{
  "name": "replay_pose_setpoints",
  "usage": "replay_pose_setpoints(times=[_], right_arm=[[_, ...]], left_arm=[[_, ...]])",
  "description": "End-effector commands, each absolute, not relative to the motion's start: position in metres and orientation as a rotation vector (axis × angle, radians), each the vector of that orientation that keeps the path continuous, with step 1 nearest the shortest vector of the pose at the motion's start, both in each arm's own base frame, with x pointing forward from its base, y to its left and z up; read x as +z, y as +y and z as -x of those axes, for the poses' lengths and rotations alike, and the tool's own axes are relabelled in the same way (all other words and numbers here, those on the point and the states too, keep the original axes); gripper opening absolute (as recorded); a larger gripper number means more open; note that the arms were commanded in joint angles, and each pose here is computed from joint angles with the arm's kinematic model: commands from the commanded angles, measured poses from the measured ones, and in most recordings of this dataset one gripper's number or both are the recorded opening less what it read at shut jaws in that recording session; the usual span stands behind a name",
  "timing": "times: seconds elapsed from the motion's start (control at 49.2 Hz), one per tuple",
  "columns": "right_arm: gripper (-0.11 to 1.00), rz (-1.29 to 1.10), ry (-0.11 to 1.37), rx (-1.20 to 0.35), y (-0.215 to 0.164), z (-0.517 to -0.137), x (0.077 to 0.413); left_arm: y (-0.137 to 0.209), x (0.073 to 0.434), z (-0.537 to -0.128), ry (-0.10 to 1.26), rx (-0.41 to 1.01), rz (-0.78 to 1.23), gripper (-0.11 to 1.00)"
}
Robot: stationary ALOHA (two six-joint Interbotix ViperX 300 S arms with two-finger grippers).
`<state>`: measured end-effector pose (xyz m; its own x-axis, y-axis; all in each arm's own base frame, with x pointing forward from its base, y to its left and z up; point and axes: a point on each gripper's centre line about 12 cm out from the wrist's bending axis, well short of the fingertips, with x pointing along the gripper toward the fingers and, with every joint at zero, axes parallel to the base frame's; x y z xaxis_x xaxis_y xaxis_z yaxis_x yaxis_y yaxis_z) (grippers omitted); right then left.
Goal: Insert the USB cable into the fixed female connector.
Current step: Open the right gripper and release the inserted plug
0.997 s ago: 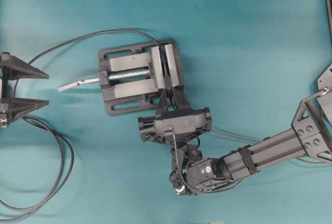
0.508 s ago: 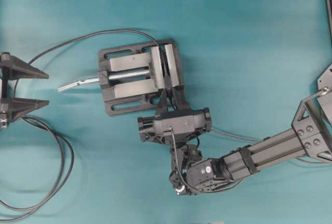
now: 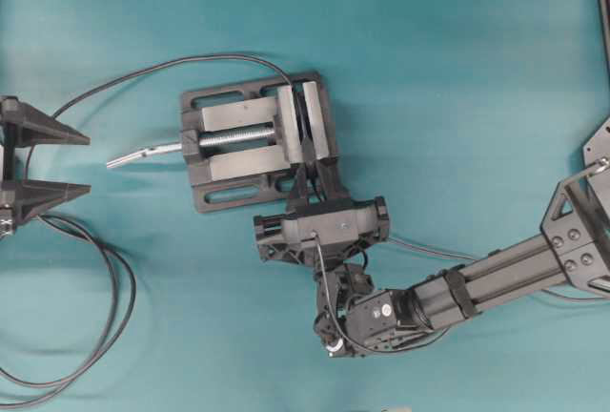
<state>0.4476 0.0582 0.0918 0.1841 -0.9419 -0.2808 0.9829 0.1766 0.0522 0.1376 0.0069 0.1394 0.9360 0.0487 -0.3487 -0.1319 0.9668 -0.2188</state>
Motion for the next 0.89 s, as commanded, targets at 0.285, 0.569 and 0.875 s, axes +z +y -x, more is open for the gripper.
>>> replay_pose_setpoints(times=[0.285,0.569,0.875], right_arm=[[0.29,-0.271,0.164,-1.430,0.026,-0.453,0.107],[0.33,-0.276,0.167,-1.398,0.043,-0.452,0.108],[0.33,-0.295,0.192,-1.364,0.069,-0.447,0.108]], left_arm=[[0.008,0.144,-0.140,0.332,0.097,0.253,1.00],[0.008,0.144,-0.140,0.334,0.098,0.255,1.00],[0.008,0.144,-0.140,0.332,0.097,0.252,1.00]])
